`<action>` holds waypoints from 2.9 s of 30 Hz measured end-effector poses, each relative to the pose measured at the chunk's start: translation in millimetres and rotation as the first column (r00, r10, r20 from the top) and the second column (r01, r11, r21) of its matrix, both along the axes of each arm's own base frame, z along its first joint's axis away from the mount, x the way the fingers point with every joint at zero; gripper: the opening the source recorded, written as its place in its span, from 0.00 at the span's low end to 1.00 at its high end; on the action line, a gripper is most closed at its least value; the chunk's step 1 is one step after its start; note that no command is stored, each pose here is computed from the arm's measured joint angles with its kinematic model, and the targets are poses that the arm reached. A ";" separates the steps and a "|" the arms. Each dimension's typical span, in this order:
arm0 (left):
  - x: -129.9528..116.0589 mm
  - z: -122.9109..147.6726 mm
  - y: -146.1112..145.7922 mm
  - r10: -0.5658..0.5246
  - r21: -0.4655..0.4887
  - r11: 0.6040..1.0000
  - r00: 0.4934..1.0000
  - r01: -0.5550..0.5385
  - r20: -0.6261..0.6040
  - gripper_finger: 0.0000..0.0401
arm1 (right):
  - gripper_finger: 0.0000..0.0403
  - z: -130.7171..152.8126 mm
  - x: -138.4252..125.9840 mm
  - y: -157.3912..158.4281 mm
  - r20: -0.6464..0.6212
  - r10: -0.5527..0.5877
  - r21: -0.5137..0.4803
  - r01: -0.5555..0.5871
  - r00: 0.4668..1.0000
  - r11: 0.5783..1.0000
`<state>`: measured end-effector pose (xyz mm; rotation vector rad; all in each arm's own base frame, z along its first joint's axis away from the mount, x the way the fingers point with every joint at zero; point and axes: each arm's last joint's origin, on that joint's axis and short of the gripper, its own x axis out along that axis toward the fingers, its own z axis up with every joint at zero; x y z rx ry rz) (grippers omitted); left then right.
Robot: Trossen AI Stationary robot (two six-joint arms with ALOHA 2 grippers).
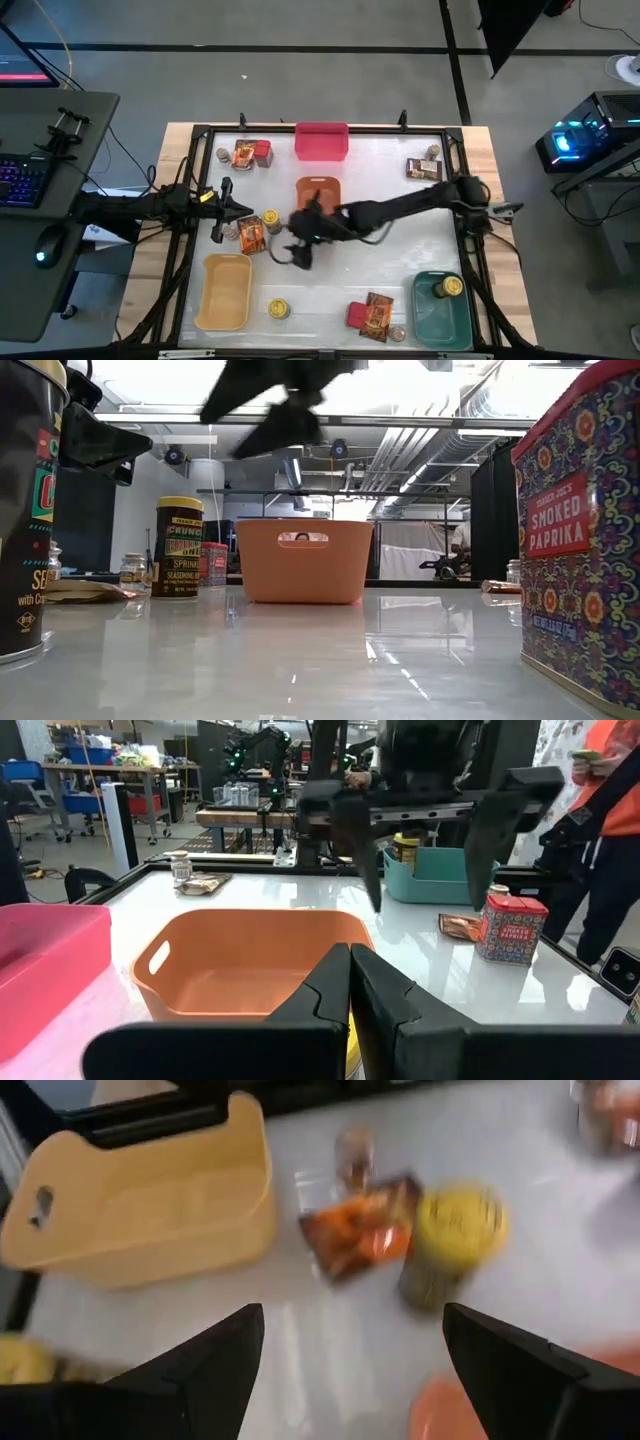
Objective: Sort spices by type
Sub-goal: Put the top yellow spice bottle into the green bin
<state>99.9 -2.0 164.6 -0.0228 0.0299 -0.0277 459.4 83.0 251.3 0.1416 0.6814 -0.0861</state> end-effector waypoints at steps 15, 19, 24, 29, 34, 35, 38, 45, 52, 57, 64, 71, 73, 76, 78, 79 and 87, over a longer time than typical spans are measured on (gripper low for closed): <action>0.0 -0.1 0.0 0.000 0.000 1.000 1.000 0.000 -0.001 0.00 | 0.76 -21.5 64.2 -49.4 -0.049 0.093 -0.132 -0.099 0.994 0.986; 0.0 0.0 0.0 0.000 0.000 1.000 1.000 0.000 0.000 0.00 | 0.76 -34.0 68.9 -52.3 -0.062 0.097 -0.131 -0.105 0.993 0.986; 0.0 -0.1 0.0 0.000 0.000 1.000 1.000 0.000 -0.001 0.00 | 0.76 -34.0 72.4 -54.7 -0.029 0.064 -0.187 -0.069 0.998 0.980; 0.0 -0.1 0.0 0.000 0.000 1.000 1.000 0.000 -0.001 0.00 | 0.76 -30.0 73.6 -55.8 -0.007 0.097 -0.231 -0.096 0.995 0.968; 0.0 0.0 0.0 0.000 0.000 1.000 1.000 0.000 0.000 0.00 | 0.76 -32.3 72.9 -56.9 -0.023 0.091 -0.212 -0.094 0.996 0.973; 0.0 -0.1 0.0 0.000 0.000 1.000 1.000 0.000 -0.001 0.00 | 0.76 -33.4 72.7 -57.6 -0.028 0.087 -0.207 -0.091 0.996 0.974; 0.0 -0.1 0.0 0.000 0.000 1.000 1.000 0.000 -0.001 0.00 | 0.76 -39.8 72.3 -60.6 -0.030 0.071 -0.209 -0.075 0.997 0.975; 0.0 -0.1 0.0 0.000 0.000 1.000 1.000 0.000 -0.001 0.00 | 0.76 -53.9 69.5 -75.0 -0.057 0.000 -0.144 -0.008 0.998 0.990; 0.0 0.0 0.0 0.000 0.000 1.000 1.000 0.000 0.000 0.00 | 0.74 -53.5 70.8 -76.3 -0.041 0.005 -0.128 -0.010 0.999 0.992; 0.0 -0.1 0.0 0.000 0.000 1.000 1.000 0.000 -0.001 0.00 | 0.61 -54.3 70.1 -78.0 -0.049 0.004 -0.099 -0.009 0.999 0.995; 0.0 -0.1 0.0 0.000 0.000 1.000 1.000 0.000 -0.001 0.00 | 0.57 -52.1 69.1 -79.6 -0.051 -0.005 -0.081 0.000 0.999 0.997; 0.0 0.0 0.0 0.000 0.000 1.000 1.000 0.000 0.000 0.00 | 0.57 9.4 49.7 -79.8 -0.065 0.029 -0.131 -0.037 0.997 0.991; 0.0 -0.1 0.0 0.000 0.000 1.000 1.000 0.000 -0.001 0.00 | 0.57 41.6 33.9 -77.1 -0.053 0.038 -0.129 -0.044 0.998 0.991; 0.0 -0.1 0.0 0.000 0.000 1.000 1.000 0.000 -0.001 0.00 | 0.57 77.4 3.9 -63.0 -0.087 0.055 -0.103 -0.064 0.995 0.993; 0.0 0.0 0.0 0.000 0.000 1.000 1.000 0.000 0.000 0.00 | 0.57 98.8 -17.2 -42.8 -0.099 0.080 -0.079 -0.088 0.992 0.993; 0.0 -0.1 0.0 0.000 0.000 1.000 1.000 0.000 -0.001 0.00 | 0.57 107.6 -28.8 -30.8 -0.113 0.089 -0.066 -0.097 0.990 0.993; 0.0 -0.1 0.0 0.000 0.000 1.000 1.000 0.000 -0.001 0.00 | 0.57 115.0 -118.3 64.8 -0.431 -0.037 -0.085 0.000 0.902 0.996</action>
